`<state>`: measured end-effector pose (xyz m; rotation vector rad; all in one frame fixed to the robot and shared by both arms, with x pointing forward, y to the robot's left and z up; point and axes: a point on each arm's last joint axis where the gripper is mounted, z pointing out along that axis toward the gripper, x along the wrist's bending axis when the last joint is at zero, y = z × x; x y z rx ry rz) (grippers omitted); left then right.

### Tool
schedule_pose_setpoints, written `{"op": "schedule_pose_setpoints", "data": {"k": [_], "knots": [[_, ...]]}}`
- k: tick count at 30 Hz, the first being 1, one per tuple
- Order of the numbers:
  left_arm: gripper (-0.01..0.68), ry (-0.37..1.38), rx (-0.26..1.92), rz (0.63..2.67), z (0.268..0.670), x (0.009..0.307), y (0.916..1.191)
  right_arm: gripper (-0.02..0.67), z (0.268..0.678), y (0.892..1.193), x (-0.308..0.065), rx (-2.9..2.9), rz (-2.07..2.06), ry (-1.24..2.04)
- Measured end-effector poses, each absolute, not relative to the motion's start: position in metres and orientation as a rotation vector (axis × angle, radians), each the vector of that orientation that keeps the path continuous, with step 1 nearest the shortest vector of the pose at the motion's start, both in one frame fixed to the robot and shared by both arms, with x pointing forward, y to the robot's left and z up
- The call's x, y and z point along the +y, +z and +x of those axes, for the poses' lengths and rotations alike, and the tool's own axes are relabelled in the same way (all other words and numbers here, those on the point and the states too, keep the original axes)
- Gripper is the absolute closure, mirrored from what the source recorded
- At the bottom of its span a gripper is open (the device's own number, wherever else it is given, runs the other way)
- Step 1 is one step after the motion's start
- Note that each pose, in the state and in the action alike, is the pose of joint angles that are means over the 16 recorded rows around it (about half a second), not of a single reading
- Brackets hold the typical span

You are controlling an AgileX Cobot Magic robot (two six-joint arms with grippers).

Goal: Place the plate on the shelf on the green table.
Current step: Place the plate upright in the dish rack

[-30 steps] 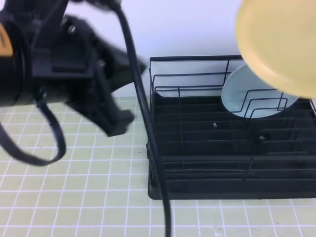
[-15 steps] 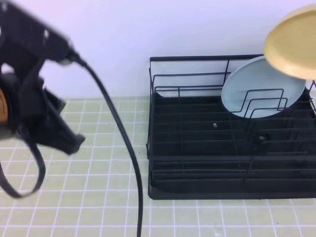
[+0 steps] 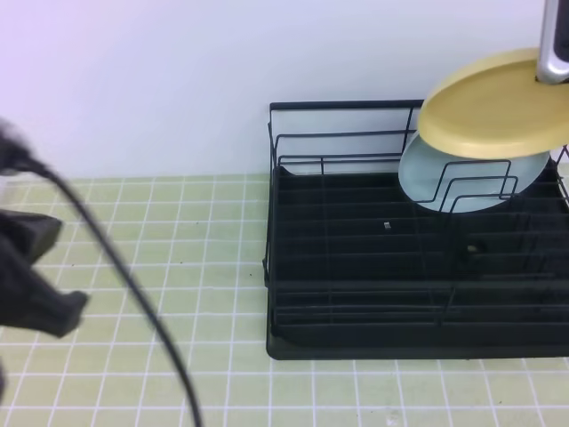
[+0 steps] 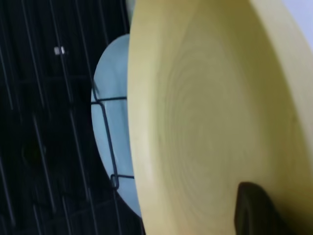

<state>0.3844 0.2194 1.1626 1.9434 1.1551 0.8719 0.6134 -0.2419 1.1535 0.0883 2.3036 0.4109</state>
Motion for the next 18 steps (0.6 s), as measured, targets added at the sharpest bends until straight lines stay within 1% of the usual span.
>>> {"op": "schedule_pose_setpoints", "data": {"k": [9,18], "knots": [[0.673,0.877,1.129,1.793,0.358,0.242,1.18,0.646,0.629,1.133,-0.241,2.33,0.069,0.368],[0.673,0.877,1.12,1.742,0.349,0.249,1.185,0.646,0.638,1.124,-0.241,2.323,0.066,0.347]]}}
